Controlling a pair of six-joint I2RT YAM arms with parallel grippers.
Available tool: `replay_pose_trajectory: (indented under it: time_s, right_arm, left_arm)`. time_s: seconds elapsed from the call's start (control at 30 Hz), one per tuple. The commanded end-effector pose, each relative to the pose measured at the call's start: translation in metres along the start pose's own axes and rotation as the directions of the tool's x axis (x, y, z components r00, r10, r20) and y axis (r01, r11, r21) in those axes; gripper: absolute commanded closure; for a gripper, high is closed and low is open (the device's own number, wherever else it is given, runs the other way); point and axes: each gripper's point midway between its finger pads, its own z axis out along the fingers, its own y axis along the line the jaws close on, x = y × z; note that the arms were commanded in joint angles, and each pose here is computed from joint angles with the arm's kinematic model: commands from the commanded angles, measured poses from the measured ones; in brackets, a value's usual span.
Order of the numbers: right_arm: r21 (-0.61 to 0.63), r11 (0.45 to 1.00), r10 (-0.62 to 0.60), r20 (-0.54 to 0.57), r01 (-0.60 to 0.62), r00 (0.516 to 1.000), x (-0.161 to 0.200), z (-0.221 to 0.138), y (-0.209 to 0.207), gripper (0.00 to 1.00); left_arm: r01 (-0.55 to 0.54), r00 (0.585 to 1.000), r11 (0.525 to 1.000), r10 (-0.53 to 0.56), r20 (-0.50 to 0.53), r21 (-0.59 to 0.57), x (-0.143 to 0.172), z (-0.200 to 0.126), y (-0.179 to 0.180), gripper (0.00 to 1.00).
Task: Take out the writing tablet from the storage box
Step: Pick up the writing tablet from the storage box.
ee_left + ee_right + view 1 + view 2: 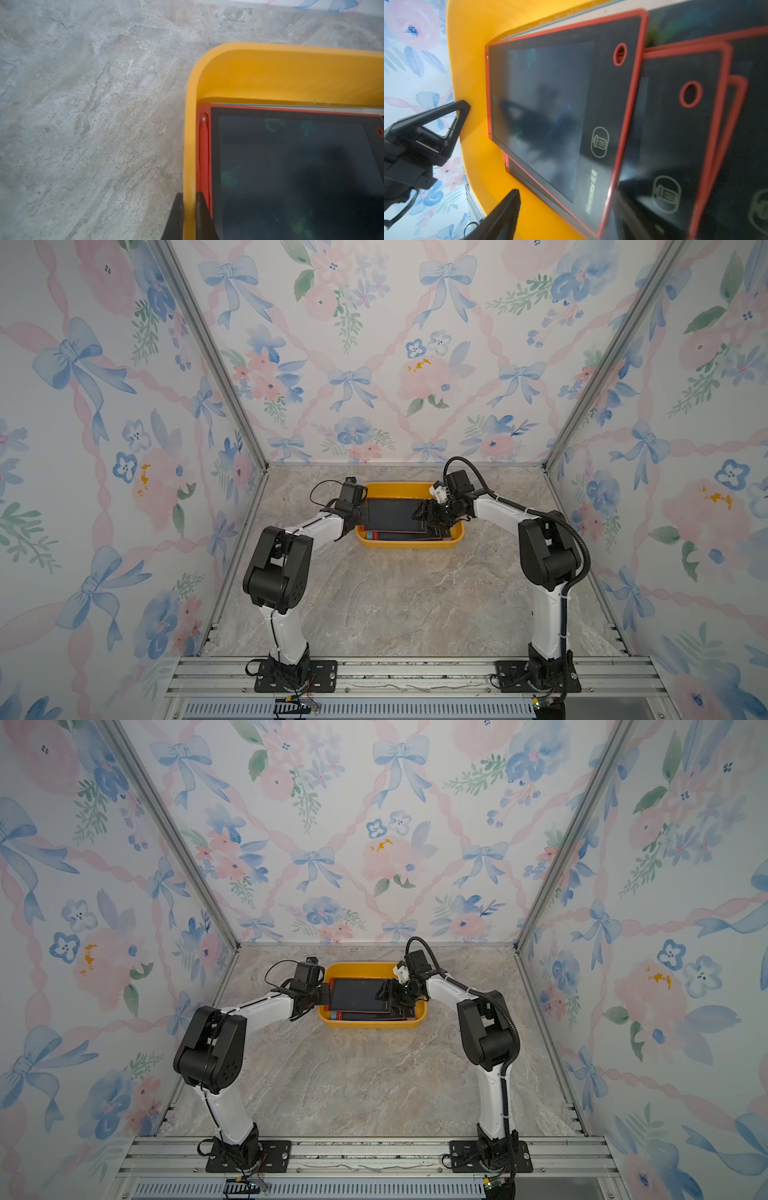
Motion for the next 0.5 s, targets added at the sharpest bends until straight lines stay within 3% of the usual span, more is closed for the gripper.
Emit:
replay_pose_trajectory:
  time_s: [0.0,0.3,0.47]
  right_arm:
    - [-0.045,0.997,0.065,-0.051,-0.068,0.997,0.015,0.025,-0.008,0.28]
    - [-0.208,0.971,0.12,-0.016,-0.121,0.993,0.007,0.024,0.007,0.3]
    - [-0.204,0.973,0.108,-0.007,-0.107,0.994,0.01,0.022,0.005,0.32]
  left_arm:
    - [-0.005,0.997,0.998,0.009,-0.077,0.059,0.022,0.01,-0.012,1.0]
    - [-0.002,0.997,0.998,0.007,-0.081,0.06,0.023,0.011,-0.012,1.0]
    - [-0.003,0.997,0.998,0.008,-0.078,0.059,0.022,0.01,-0.012,1.0]
